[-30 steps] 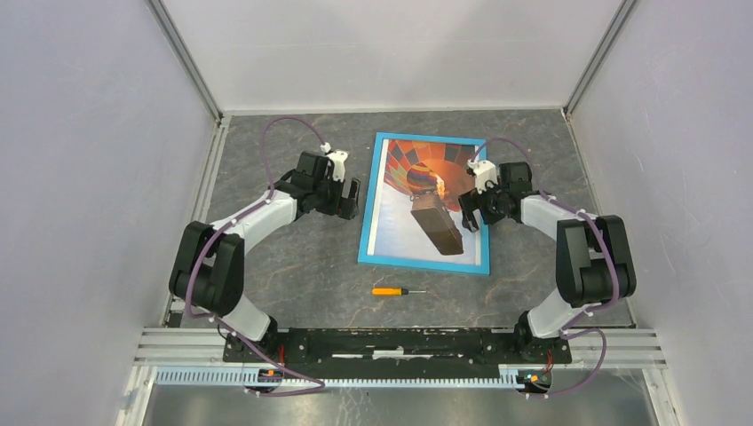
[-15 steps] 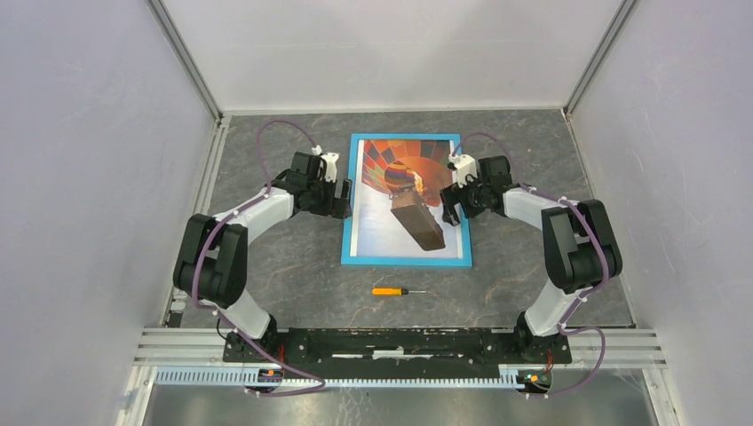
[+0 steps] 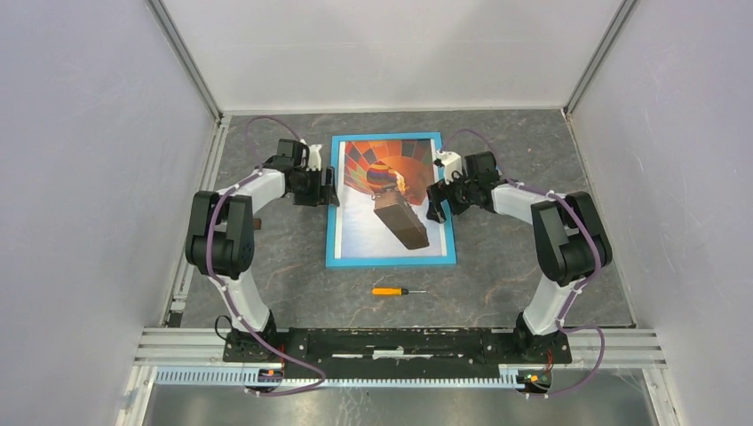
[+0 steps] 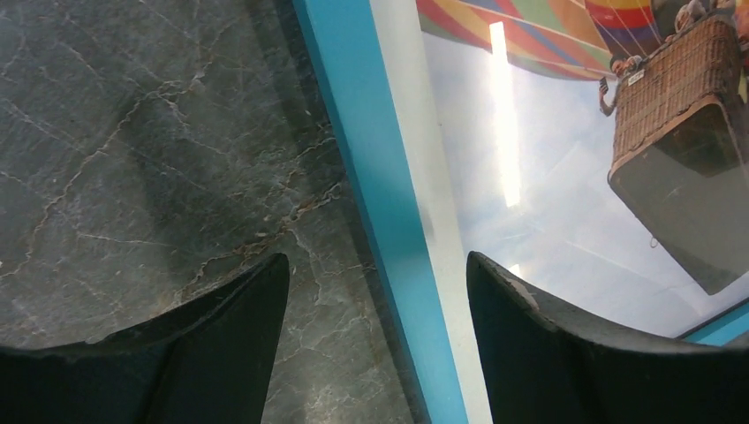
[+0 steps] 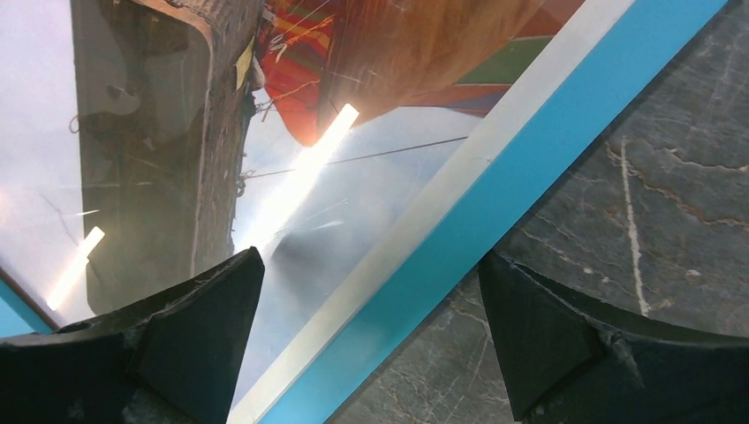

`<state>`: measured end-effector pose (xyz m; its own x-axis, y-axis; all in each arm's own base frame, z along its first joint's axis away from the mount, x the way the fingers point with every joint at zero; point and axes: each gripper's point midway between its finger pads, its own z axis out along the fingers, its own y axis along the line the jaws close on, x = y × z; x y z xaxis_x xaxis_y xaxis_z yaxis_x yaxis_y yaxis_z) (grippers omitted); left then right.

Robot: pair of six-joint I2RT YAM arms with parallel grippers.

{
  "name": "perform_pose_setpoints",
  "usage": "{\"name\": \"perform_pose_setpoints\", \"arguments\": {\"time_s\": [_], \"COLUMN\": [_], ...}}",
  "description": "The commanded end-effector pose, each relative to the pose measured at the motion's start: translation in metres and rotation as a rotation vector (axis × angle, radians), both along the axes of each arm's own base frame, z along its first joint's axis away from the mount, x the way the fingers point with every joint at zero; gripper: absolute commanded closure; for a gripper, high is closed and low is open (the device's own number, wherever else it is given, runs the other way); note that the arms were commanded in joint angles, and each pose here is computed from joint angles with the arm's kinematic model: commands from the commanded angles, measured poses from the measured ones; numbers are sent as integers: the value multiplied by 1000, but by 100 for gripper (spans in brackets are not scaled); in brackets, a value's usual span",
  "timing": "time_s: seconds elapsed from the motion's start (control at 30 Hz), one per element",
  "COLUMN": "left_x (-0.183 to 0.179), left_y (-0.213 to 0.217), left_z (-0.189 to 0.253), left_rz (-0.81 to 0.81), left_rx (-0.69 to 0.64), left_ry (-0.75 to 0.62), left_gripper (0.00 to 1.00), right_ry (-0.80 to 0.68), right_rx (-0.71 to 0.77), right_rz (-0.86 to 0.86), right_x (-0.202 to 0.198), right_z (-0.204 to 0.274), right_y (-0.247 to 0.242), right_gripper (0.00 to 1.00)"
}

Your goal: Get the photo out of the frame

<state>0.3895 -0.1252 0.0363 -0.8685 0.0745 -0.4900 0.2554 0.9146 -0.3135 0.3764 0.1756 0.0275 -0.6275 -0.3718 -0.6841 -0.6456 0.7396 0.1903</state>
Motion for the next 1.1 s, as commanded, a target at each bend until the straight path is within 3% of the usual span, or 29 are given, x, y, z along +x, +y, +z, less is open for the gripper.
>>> {"name": "perform_pose_setpoints", "arguments": {"time_s": [0.0, 0.17, 0.33, 0.5, 0.67, 1.07], "left_x": [9, 8, -40, -99, -129, -140], "left_y": [-3, 7, -20, -69, -103, -172], "left_z": [38, 99, 125, 116, 102, 71], "left_rz": [-15, -170, -467, -765, -950, -1084], "left_rx": [-50, 73, 209, 249, 368, 529], "left_ry": [-50, -214, -310, -348, -332, -313], "left_gripper": [20, 12, 4, 4, 0, 1], "right_ry": [11, 63, 58, 25, 3, 89], "right_rx": [118, 216, 211, 264, 272, 280], "right_rz": [74, 103, 35, -66, -87, -191], "right_x": [-11, -33, -31, -32, -49, -49], "right_z": [25, 39, 45, 60, 60, 48], "right_y": [23, 26, 2, -27, -40, -62], "right_gripper": [2, 2, 2, 2, 2, 2]}}
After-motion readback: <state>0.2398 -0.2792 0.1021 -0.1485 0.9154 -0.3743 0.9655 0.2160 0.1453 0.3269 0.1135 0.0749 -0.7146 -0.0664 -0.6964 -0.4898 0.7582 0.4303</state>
